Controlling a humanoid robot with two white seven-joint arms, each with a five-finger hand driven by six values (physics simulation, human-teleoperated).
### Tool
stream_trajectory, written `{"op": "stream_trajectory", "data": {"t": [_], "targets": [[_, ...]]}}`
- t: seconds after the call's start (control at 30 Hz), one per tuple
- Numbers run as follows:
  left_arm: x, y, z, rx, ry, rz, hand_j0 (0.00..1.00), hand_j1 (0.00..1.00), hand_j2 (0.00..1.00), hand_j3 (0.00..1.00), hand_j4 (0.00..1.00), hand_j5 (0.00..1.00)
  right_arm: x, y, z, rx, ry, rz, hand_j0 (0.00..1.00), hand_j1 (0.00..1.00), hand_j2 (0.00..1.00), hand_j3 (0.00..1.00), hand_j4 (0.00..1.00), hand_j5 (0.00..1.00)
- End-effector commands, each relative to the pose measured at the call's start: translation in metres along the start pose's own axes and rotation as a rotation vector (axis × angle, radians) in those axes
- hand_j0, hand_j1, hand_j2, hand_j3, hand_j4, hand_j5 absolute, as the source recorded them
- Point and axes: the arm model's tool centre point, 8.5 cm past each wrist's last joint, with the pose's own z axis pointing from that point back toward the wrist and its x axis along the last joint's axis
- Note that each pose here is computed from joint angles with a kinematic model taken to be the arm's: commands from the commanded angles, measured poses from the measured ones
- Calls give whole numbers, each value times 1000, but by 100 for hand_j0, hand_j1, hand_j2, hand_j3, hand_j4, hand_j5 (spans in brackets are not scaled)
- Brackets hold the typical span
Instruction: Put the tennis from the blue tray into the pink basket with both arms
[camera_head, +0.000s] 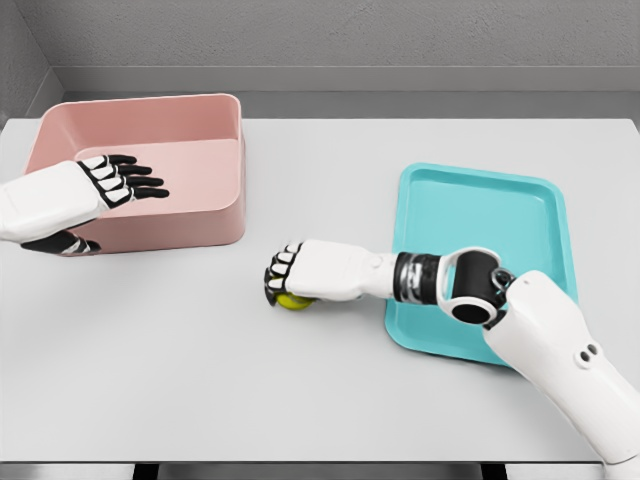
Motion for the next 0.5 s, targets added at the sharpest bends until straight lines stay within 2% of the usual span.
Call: {"op": "stream_trajectory", "data": {"t": [0.0,0.1,0.13,0.17,0.2,0.27,0.47], "targets": [[0,1,0,4,1,4,100,100,100,100,100,100,1,2,-2,4,-4,-8,36,36,36,36,36,36],[0,1,0,4,1,4,100,100,100,100,100,100,0,4,-2,7,-2,-12,37,37,37,37,37,37],[0,1,0,4,1,4,100,100,100,100,100,100,0,4,-2,7,-2,-12,46,46,46,46,46,46],[0,0,0,3,0,5,100,100,100,100,100,100,0,4,-2,8,-2,-12,74,74,74,74,74,74],[0,1,0,4,1,4,100,100,100,100,100,100,0,4,-2,8,-2,-12,86,86,86,86,86,86],[0,1,0,4,1,4,100,100,100,100,100,100,0,4,-2,10,-1,-12,92,92,92,92,92,92],[0,2,0,5,-1,3,100,100,100,100,100,100,-2,2,0,8,6,-11,96,96,96,96,96,96]]}}
